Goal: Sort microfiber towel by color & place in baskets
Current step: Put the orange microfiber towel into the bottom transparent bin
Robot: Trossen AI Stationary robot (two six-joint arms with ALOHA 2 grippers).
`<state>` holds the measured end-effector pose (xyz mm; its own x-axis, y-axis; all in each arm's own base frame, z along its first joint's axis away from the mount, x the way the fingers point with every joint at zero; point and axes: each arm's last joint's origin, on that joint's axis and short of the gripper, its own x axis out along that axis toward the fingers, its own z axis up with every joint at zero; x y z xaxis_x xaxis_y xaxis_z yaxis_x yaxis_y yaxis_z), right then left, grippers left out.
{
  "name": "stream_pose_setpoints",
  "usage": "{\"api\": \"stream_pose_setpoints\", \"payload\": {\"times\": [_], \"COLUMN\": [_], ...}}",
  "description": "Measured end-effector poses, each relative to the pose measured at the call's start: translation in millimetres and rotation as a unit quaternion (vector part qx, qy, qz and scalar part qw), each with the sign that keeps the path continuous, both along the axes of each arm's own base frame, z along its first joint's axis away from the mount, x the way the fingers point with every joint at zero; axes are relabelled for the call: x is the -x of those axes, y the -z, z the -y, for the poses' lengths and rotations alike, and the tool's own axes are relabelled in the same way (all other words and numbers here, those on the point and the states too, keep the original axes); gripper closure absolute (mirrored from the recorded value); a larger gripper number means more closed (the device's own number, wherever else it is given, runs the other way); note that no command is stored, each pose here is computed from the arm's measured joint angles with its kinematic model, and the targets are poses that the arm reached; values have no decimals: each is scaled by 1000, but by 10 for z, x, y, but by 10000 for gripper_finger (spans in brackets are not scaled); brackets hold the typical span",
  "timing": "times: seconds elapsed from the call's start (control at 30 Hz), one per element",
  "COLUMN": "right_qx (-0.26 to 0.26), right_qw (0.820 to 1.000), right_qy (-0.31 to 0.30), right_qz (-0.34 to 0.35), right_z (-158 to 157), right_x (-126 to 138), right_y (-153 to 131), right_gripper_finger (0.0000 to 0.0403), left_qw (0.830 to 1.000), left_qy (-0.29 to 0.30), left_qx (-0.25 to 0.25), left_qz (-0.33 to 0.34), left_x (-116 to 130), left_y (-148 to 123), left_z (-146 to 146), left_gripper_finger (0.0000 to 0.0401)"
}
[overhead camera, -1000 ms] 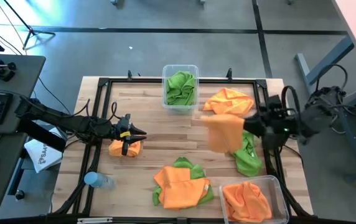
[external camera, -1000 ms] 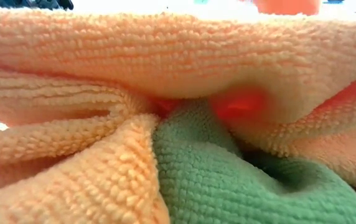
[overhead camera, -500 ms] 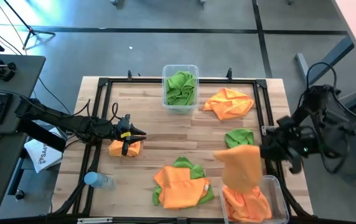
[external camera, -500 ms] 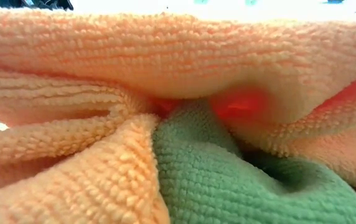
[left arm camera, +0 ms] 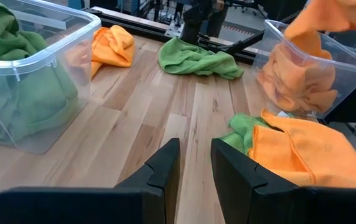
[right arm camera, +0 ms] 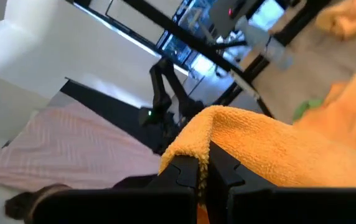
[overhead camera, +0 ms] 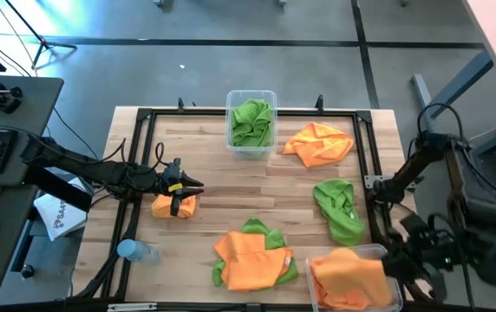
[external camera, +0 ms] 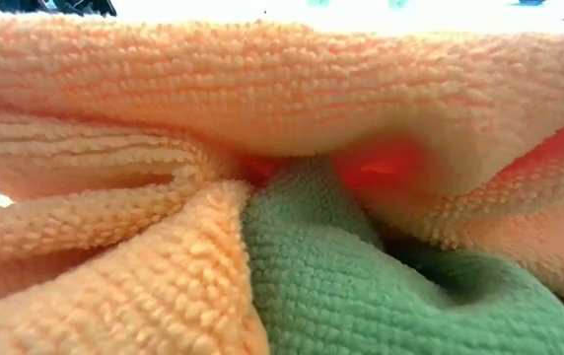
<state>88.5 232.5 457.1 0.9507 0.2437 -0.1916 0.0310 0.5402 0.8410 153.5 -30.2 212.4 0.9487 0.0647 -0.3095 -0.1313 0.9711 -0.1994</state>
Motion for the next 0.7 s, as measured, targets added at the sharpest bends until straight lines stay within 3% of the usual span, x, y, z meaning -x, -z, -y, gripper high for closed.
{"api": "stream_pose_setpoints", "payload": {"times": [0.17,0.27,0.33,0.47,0.5,0.57,0.7], "right_qx": [-32,-60,-75,-57,-37,-15,-4], "right_qw": [998,989,972,904,900,908,913], "right_qy": [-9,-17,-11,48,59,80,108], "right_qz": [-50,-131,-221,-421,-431,-410,-392], "right_z": [-233,-335,-359,-273,-238,-184,-107], "right_x": [68,93,109,183,184,159,31], "right_y": [217,422,595,882,906,912,905], "right_gripper_finger": [403,403,403,403,403,403,403], "left_qw": [1000,1000,1000,1000,1000,1000,1000], "left_qy": [0,0,-1,-1,-1,-1,-1], "left_qx": [0,0,0,0,0,0,-1], "left_qz": [1,1,1,1,1,1,-1], "left_x": [0,0,0,0,-1,0,1], "left_y": [-1,-1,-2,-2,-2,-2,2], "left_z": [1,0,0,0,-1,0,-1], "left_gripper_finger": [320,320,320,320,320,320,320]}}
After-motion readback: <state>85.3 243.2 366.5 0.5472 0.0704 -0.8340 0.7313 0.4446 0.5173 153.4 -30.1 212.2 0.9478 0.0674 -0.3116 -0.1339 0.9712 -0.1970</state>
